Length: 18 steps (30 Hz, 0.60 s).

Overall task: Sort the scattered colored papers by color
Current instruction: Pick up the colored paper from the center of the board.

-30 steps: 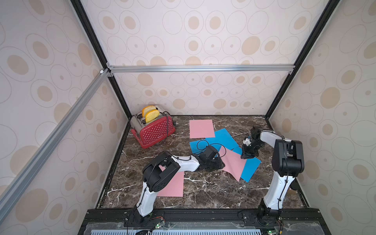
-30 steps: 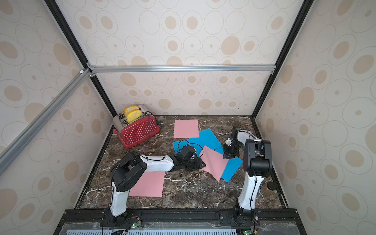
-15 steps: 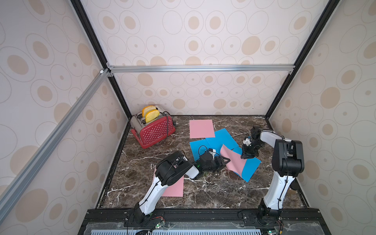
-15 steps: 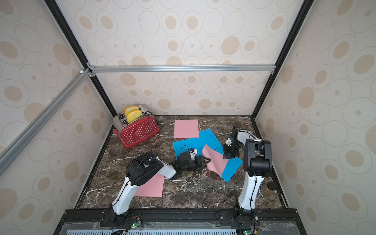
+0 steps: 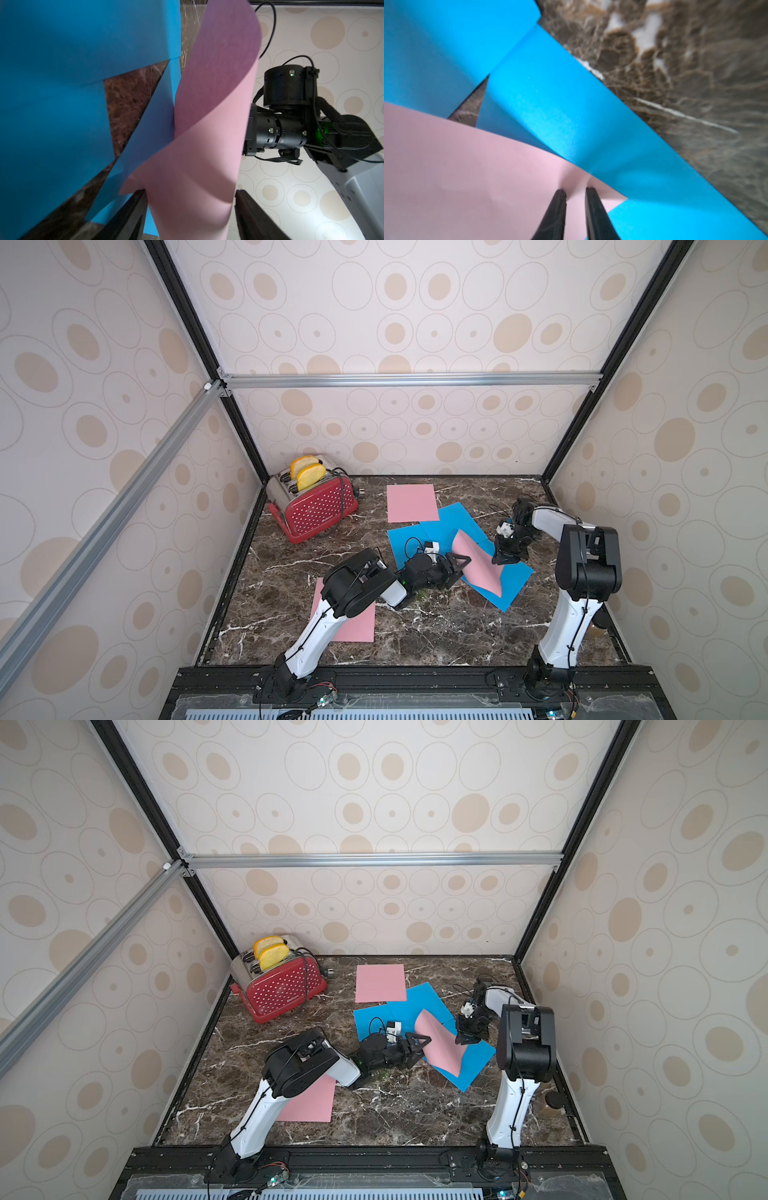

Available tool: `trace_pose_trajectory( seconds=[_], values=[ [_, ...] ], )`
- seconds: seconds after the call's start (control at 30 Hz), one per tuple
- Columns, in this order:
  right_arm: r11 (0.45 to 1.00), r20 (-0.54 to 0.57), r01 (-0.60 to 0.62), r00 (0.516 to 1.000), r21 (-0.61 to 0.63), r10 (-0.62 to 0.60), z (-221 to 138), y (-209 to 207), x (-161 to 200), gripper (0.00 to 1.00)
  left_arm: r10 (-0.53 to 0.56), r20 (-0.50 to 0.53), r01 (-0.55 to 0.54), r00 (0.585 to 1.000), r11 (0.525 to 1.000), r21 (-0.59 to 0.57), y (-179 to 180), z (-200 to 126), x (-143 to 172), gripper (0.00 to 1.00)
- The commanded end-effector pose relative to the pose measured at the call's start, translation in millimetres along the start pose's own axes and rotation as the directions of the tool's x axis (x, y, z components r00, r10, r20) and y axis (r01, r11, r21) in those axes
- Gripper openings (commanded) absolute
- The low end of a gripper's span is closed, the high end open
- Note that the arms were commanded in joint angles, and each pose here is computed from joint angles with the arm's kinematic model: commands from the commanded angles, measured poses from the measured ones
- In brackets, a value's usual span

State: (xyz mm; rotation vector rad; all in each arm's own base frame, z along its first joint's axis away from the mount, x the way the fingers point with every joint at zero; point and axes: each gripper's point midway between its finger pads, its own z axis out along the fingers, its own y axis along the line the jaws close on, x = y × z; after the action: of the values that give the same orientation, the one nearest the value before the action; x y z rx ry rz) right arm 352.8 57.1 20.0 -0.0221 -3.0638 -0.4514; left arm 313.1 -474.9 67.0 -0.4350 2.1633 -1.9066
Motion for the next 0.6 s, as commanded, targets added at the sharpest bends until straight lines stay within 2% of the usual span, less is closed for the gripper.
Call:
trace_pose_trajectory(
  seconds=[0.0,0.1,0.2,0.4,0.5,0.57],
  values=[
    [1.0,-0.058,-0.019,0.998,-0.002,0.019,18.6,-5.7,7.6,0.22,0.105,-0.001,-0.104,0.994,0.986,0.131,-65.4,-0.9,-1.0,0.73],
    [1.0,-0.062,-0.023,0.998,-0.002,0.022,20.6,-6.4,8.0,0.22,0.166,-0.02,-0.162,0.986,0.978,0.13,-80.3,1.8,0.3,0.74],
    [1.0,-0.062,-0.021,0.998,-0.003,0.021,20.3,-5.9,8.2,0.22,0.177,-0.029,-0.171,0.984,0.974,0.149,-86.4,7.5,1.0,0.74],
    [1.0,-0.06,-0.019,0.998,0.001,0.019,19.6,-6.6,7.9,0.22,0.221,-0.036,-0.216,0.975,0.971,0.107,-91.6,1.3,-0.8,0.73],
    [1.0,-0.063,-0.019,0.998,0.001,0.019,19.9,-6.5,8.3,0.22,0.289,-0.085,-0.291,0.954,0.957,-0.013,-70.0,0.5,3.9,0.73],
    [1.0,-0.061,-0.019,0.998,0.0,0.019,19.4,-6.2,7.4,0.22,0.289,-0.121,-0.293,0.95,0.956,-0.017,-52.8,7.0,9.4,0.73]
  ],
)
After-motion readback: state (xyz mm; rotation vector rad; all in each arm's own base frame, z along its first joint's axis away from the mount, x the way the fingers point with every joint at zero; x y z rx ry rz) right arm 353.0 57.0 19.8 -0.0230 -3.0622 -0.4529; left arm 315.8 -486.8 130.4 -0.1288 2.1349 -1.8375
